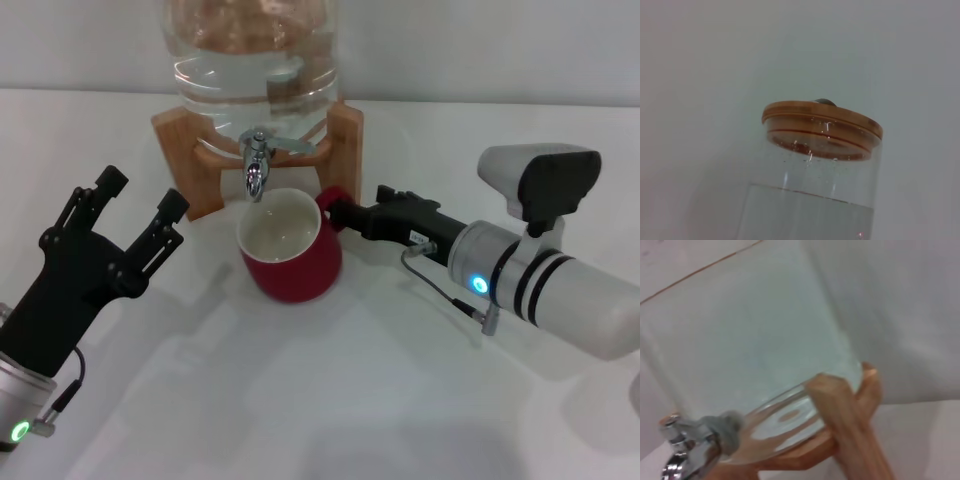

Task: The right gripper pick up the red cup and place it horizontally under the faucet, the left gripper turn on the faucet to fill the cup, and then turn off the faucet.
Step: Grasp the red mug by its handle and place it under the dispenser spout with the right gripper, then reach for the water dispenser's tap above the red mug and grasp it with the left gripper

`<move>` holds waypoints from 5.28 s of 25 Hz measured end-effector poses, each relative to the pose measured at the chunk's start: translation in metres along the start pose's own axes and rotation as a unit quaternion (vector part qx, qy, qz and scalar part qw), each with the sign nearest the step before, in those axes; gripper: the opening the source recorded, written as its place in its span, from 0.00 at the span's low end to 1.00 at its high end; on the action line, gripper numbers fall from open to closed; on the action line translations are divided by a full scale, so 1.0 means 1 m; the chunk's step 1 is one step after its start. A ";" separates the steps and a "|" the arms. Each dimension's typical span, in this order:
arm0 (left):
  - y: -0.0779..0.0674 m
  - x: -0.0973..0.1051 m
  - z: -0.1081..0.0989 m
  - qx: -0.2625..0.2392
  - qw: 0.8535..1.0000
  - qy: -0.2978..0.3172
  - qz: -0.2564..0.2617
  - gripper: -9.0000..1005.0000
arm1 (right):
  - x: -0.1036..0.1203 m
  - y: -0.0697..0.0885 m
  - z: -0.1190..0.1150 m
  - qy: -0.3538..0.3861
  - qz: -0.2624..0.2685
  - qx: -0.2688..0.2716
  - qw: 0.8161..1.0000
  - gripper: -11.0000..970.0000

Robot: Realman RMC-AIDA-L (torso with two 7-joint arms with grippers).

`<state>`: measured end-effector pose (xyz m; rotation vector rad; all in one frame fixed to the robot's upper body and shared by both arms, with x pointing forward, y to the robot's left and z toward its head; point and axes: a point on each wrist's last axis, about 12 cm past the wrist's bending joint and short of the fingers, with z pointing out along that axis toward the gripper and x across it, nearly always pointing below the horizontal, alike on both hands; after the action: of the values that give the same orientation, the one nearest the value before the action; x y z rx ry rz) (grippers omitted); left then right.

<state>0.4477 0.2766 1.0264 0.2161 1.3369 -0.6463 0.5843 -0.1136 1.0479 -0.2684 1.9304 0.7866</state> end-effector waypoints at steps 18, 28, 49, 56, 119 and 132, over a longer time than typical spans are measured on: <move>0.000 0.000 0.001 0.003 1.000 0.000 0.000 0.86 | 0.001 0.008 0.009 0.042 -0.034 -0.005 0.999 0.90; 0.000 0.000 0.001 0.001 1.000 0.000 0.000 0.86 | 0.000 0.008 0.009 0.043 -0.049 -0.008 0.998 0.90; 0.000 -0.001 0.003 0.005 1.000 -0.003 0.001 0.86 | 0.003 0.002 0.003 0.036 -0.066 -0.015 0.997 0.90; 0.000 -0.002 0.003 0.007 1.000 -0.005 0.002 0.86 | 0.006 -0.005 -0.004 0.025 -0.059 -0.012 0.998 0.90; -0.018 -0.077 0.163 0.253 0.935 0.249 0.027 0.86 | -0.005 -0.118 -0.118 -0.195 -0.163 0.138 0.957 0.90; -0.036 -0.120 0.208 0.234 0.884 0.388 0.113 0.86 | -0.005 -0.117 -0.117 -0.195 -0.158 0.136 0.958 0.90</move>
<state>0.5904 0.1808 1.1977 1.1034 1.8557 -0.7047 0.5609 -0.2771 1.0389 -0.2261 1.5462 0.3260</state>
